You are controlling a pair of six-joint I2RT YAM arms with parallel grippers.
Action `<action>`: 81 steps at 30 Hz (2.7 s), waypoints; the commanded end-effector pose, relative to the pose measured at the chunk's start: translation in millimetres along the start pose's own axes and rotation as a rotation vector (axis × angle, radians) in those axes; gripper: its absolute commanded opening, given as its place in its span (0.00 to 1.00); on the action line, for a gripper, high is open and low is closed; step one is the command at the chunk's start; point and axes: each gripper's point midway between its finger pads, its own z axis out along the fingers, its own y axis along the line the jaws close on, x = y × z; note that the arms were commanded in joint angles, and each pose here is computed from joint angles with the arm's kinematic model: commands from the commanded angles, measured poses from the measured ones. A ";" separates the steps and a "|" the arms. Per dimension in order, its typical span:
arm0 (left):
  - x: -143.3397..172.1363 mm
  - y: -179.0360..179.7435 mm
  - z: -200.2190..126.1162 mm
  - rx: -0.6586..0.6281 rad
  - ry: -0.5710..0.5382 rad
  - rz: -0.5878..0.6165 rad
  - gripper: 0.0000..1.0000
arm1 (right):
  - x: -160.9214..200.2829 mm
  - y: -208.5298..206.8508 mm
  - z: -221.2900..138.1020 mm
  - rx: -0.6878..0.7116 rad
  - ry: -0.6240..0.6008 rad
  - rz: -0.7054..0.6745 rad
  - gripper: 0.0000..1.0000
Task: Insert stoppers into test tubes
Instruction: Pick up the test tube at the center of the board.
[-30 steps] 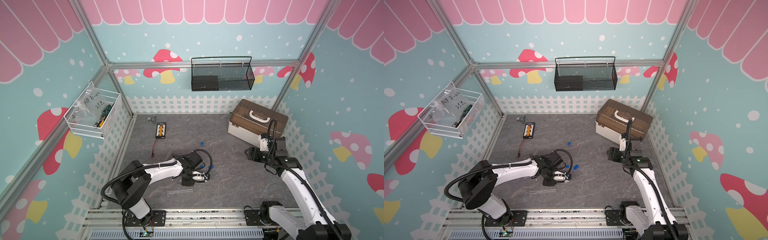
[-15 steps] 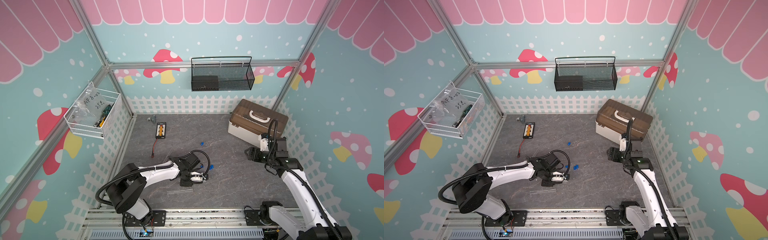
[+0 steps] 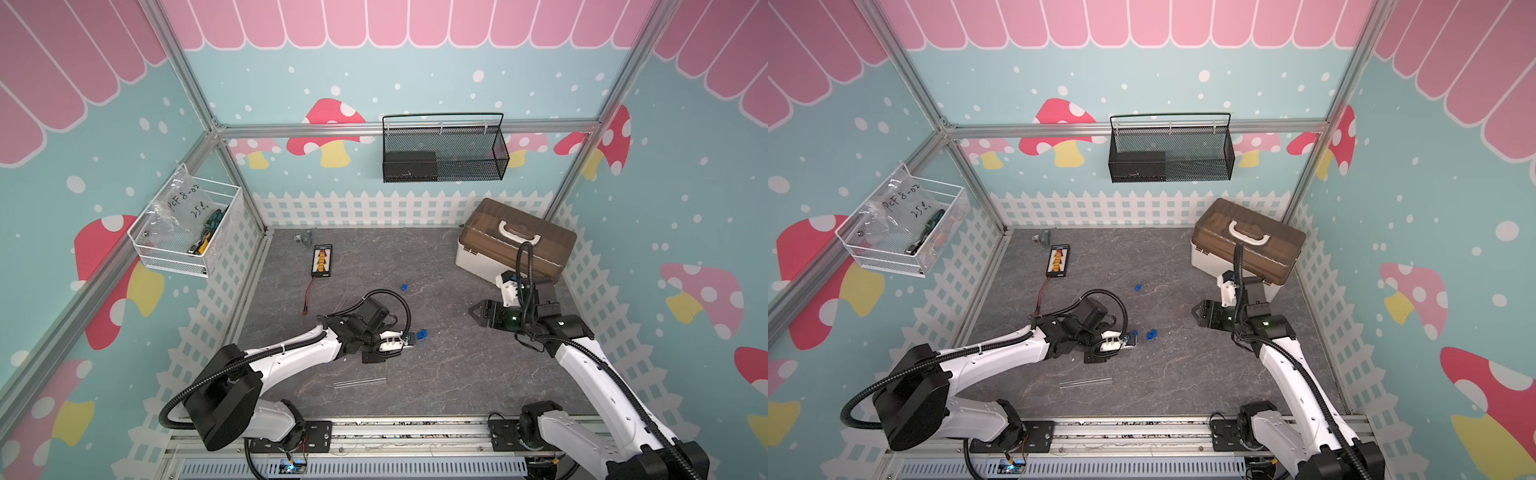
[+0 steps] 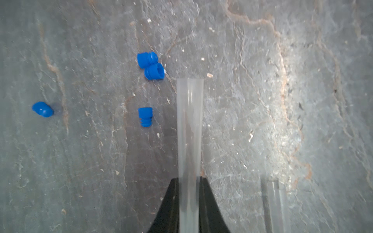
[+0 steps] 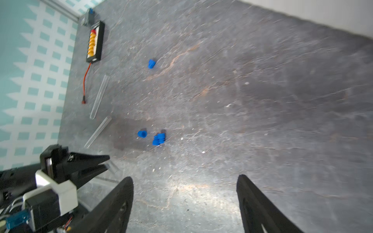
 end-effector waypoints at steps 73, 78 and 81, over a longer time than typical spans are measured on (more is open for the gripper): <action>-37.0 17.8 -17.7 -0.070 -0.259 -0.032 0.16 | 71.4 136.3 97.7 -0.268 0.336 -0.009 0.19; -36.6 18.1 -17.9 -0.073 -0.259 -0.034 0.16 | 71.7 137.8 97.7 -0.276 0.339 -0.009 0.13; -36.5 18.5 -17.8 -0.074 -0.257 -0.034 0.16 | 71.8 137.9 97.1 -0.277 0.339 -0.009 0.11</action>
